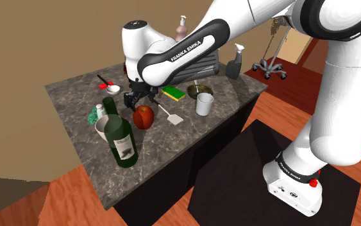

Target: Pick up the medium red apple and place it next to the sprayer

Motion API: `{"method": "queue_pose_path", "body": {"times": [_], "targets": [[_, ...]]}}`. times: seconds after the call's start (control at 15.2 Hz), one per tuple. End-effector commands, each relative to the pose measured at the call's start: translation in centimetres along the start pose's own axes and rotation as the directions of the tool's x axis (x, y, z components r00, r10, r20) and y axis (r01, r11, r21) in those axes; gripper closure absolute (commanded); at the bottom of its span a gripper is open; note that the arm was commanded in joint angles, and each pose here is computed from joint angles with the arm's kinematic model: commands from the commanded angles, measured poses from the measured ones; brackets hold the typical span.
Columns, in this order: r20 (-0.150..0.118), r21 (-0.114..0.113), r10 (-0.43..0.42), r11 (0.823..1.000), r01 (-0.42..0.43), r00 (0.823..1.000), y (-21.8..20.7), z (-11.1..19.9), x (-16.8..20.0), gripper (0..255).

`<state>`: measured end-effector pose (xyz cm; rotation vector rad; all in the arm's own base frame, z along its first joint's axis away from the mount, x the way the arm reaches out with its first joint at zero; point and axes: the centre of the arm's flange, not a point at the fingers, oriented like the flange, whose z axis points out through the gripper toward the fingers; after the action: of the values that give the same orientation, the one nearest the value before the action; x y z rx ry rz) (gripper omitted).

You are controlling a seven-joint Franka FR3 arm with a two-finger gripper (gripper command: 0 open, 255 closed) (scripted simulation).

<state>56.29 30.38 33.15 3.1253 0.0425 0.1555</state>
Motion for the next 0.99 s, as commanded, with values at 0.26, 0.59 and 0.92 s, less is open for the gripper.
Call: {"method": "queue_pose_path", "body": {"times": [0.26,0.59,0.92], "targets": [[0.0,0.0,0.0,1.0,0.0,1.0,0.0,0.02,-0.01,255],[0.0,0.0,0.0,1.0,0.0,1.0,0.0,0.02,-0.01,255],[0.0,0.0,0.0,1.0,0.0,1.0,0.0,-0.5,0.04,255]]}}
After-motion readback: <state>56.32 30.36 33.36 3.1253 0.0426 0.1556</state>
